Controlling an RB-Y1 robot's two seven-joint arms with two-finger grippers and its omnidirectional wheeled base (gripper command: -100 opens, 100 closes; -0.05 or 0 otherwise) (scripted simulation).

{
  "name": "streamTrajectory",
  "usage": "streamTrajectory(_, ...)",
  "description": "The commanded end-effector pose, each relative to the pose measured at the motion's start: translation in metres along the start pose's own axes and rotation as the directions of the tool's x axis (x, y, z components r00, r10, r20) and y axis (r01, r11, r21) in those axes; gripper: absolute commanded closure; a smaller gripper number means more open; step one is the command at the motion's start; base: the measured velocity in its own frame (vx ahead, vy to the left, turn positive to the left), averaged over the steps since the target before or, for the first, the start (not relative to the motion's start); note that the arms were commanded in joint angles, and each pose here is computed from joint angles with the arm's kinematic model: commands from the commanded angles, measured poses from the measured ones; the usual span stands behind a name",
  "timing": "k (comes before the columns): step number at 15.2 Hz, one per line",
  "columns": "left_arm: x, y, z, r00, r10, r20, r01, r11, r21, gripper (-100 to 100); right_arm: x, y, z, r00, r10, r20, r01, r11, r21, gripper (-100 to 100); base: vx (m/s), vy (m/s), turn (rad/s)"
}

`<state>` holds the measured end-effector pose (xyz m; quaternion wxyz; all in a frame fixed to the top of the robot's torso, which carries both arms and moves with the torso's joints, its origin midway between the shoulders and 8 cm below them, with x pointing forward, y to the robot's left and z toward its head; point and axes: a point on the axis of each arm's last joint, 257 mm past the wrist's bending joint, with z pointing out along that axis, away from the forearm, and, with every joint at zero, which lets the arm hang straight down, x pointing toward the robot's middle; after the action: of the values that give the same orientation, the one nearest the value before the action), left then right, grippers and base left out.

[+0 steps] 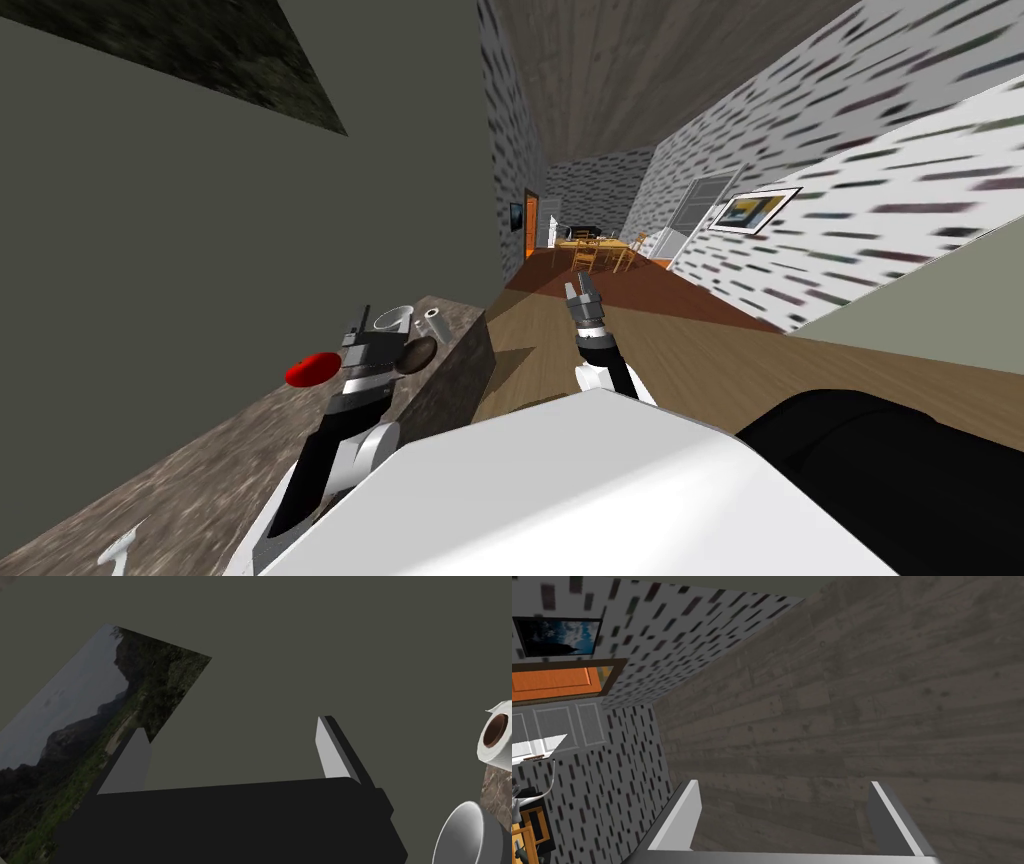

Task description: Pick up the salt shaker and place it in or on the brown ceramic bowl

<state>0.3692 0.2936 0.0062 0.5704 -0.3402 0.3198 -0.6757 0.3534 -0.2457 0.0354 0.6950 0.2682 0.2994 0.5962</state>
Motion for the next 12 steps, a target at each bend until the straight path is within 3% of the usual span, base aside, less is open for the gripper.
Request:
streamTrajectory(1,-0.006,0.008,0.002,0.999,-0.039,0.000,0.039,0.999,-0.030,-100,0.000,0.000,0.000,1.000,0.000,0.000,0.000,1.000,0.000,0,-0.117,0.048,-0.074)
streamTrajectory(2,-0.011,0.020,0.004,0.997,-0.083,0.002,0.083,0.994,-0.067,-100,0.000,0.000,0.000,1.000,0.000,0.000,0.000,1.000,0.000,0,-0.128,0.054,-0.101)
streamTrajectory(3,-0.011,0.020,0.004,0.996,-0.086,0.003,0.086,0.994,-0.067,-100,0.000,0.000,0.000,1.000,0.000,0.000,0.000,1.000,0.000,0,-0.123,0.056,-0.081)
streamTrajectory(4,-0.016,0.033,0.005,0.991,-0.131,0.008,0.131,0.986,-0.108,-100,0.000,0.000,0.000,1.000,0.000,0.000,0.000,1.000,0.000,0,-0.129,0.057,-0.105)
streamTrajectory(7,-0.023,0.046,0.007,0.982,-0.186,0.021,0.187,0.971,-0.151,-100,0.000,0.000,0.000,1.000,0.000,0.000,0.000,1.000,0.000,0,-0.126,0.051,-0.085)
streamTrajectory(8,-0.028,0.061,0.008,0.974,-0.224,0.033,0.226,0.954,-0.197,-100,0.000,0.000,0.000,1.000,0.000,0.000,0.000,1.000,0.000,0,-0.112,0.045,-0.113)
streamTrajectory(9,-0.029,0.061,0.008,0.971,-0.236,0.039,0.239,0.951,-0.196,-100,0.000,0.000,0.000,1.000,0.000,0.000,0.000,1.000,0.000,0,-0.107,0.045,-0.094)
streamTrajectory(10,-0.034,0.077,0.008,0.962,-0.267,0.055,0.272,0.931,-0.244,-100,0.000,0.000,0.000,1.000,0.000,0.000,0.000,1.000,0.000,0,-0.093,0.047,-0.111)
streamTrajectory(11,-0.035,0.076,0.008,0.957,-0.284,0.061,0.291,0.926,-0.242,-100,0.000,0.000,0.000,1.000,0.000,0.000,0.000,1.000,0.000,0,-0.078,0.050,-0.085)
streamTrajectory(12,-0.041,0.091,0.009,0.947,-0.312,0.079,0.321,0.902,-0.287,-100,0.000,0.000,0.000,1.000,0.000,0.000,0.000,1.000,0.000,0,-0.086,0.058,-0.096)
